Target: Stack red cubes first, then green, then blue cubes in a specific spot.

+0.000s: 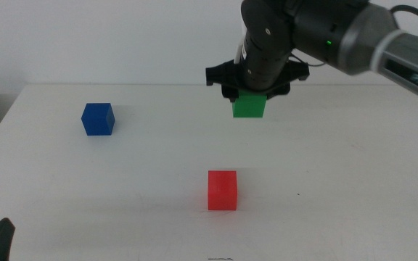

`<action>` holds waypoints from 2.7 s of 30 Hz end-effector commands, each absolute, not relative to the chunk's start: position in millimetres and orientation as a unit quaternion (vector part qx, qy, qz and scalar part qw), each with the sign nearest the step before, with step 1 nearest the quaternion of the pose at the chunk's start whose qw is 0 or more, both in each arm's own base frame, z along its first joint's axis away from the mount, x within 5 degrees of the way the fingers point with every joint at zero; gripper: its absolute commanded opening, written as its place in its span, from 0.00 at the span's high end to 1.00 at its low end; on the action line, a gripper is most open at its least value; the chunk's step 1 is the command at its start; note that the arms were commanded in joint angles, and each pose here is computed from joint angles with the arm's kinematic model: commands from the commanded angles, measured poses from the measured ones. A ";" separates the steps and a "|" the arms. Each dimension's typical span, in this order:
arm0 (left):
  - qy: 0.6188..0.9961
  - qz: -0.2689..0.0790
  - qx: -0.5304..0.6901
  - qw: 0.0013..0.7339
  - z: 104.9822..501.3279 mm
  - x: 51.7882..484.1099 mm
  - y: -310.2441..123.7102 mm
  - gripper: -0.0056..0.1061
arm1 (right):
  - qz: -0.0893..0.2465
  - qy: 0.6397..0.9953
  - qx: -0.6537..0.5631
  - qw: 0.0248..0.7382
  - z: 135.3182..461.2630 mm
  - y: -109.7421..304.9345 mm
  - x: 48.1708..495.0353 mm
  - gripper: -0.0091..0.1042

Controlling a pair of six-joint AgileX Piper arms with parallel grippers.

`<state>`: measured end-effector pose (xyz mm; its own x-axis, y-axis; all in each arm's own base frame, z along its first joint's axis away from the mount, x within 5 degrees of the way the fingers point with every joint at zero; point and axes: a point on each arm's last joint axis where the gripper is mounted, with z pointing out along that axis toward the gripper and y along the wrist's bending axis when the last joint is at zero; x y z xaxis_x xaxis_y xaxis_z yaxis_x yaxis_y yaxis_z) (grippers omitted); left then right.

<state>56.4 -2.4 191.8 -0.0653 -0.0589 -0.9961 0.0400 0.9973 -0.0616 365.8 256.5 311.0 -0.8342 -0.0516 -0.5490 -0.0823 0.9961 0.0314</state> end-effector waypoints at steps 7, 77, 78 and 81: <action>0.690 -0.042 -0.008 0.723 202.0 54.9 -2.5 0.11 | 0.063 0.944 -0.030 0.324 347.2 264.3 316.4 0.93; 0.690 -0.042 -0.008 0.723 202.0 54.9 -2.5 0.11 | 0.021 0.972 -0.032 0.230 261.9 303.5 307.0 0.93; 0.690 -0.042 -0.008 0.723 202.0 54.9 -2.5 0.11 | 0.021 0.972 -0.031 0.230 261.9 303.5 307.0 0.93; 0.690 -0.042 -0.008 0.723 202.0 54.9 -2.5 0.11 | 0.022 0.972 -0.029 0.230 261.9 303.5 307.0 0.93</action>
